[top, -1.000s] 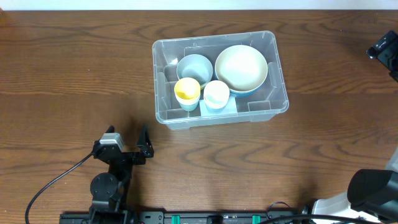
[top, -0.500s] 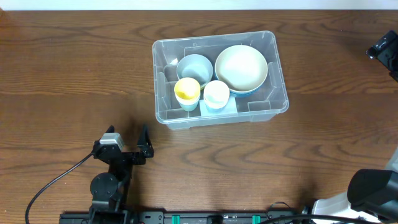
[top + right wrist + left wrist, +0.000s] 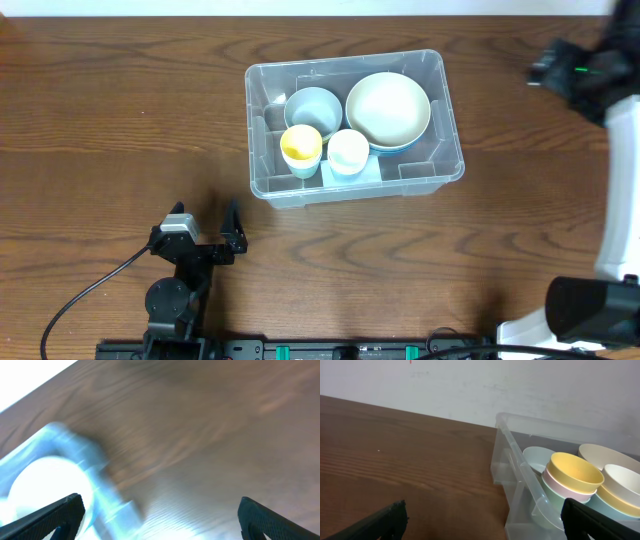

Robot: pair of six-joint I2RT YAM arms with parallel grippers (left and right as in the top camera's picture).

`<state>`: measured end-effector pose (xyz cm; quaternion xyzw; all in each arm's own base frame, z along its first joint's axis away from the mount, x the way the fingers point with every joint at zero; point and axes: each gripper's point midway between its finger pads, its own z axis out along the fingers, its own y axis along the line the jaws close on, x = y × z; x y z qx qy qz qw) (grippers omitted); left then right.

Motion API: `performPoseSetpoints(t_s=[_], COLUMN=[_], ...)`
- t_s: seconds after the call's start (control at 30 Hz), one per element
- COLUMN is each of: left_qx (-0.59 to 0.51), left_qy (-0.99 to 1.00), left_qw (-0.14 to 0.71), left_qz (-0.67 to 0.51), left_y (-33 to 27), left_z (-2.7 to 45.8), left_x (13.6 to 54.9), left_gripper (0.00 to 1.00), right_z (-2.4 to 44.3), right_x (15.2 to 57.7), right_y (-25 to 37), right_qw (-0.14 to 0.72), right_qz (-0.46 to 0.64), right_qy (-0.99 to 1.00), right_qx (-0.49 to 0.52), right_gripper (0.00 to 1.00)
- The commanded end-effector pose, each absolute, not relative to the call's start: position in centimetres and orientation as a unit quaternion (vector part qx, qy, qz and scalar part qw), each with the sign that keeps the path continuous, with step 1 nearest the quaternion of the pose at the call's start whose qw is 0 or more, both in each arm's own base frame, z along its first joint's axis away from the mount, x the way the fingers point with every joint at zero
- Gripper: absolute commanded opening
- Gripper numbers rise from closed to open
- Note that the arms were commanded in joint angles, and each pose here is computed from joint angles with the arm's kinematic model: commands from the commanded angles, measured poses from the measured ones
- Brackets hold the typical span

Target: Pack container

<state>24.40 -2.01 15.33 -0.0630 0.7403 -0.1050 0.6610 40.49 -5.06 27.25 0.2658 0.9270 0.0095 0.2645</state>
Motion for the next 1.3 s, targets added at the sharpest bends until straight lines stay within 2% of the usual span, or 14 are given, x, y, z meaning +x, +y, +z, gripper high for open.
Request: performPoseSetpoints(t_s=[0.0, 0.13, 0.3, 0.43, 0.6, 0.73, 1.03, 1.27], left_qx=[-0.063, -0.063, -0.064, -0.063, -0.063, -0.063, -0.063, -0.063], left_qy=[0.758, 0.758, 0.758, 0.758, 0.758, 0.758, 0.758, 0.758], left_qw=[0.643, 0.643, 0.643, 0.643, 0.643, 0.643, 0.643, 0.643], left_qz=[-0.087, -0.087, -0.087, -0.087, -0.087, -0.087, -0.087, -0.087], left_y=[-1.6, -1.6, -1.6, -1.6, -1.6, -1.6, -1.6, -1.6], left_z=[13.6, 13.6, 13.6, 13.6, 13.6, 13.6, 13.6, 13.6], left_x=[24.3, 24.3, 24.3, 24.3, 24.3, 24.3, 24.3, 24.3], left_gripper=[0.98, 0.98, 0.98, 0.98, 0.98, 0.98, 0.98, 0.98], right_z=[28.2, 30.4, 34.6, 38.0, 40.9, 40.8, 37.9, 34.3], right_x=[40.6, 40.4, 38.9, 38.1, 36.0, 33.1, 26.4, 23.5], right_y=[0.6, 3.3, 4.4, 3.8, 4.2, 3.9, 2.1, 1.0], right_qw=[0.278, 0.328, 0.387, 0.468, 0.59, 0.647, 0.713, 0.753], right_qz=[0.025, -0.02, 0.015, 0.042, 0.057, 0.051, 0.061, 0.049], right_qy=[0.939, 0.935, 0.914, 0.874, 0.804, 0.761, 0.698, 0.656], right_qx=[0.201, 0.136, 0.123, 0.124, 0.037, 0.007, 0.008, 0.018], right_gripper=[0.99, 0.99, 0.99, 0.99, 0.99, 0.99, 0.99, 0.99])
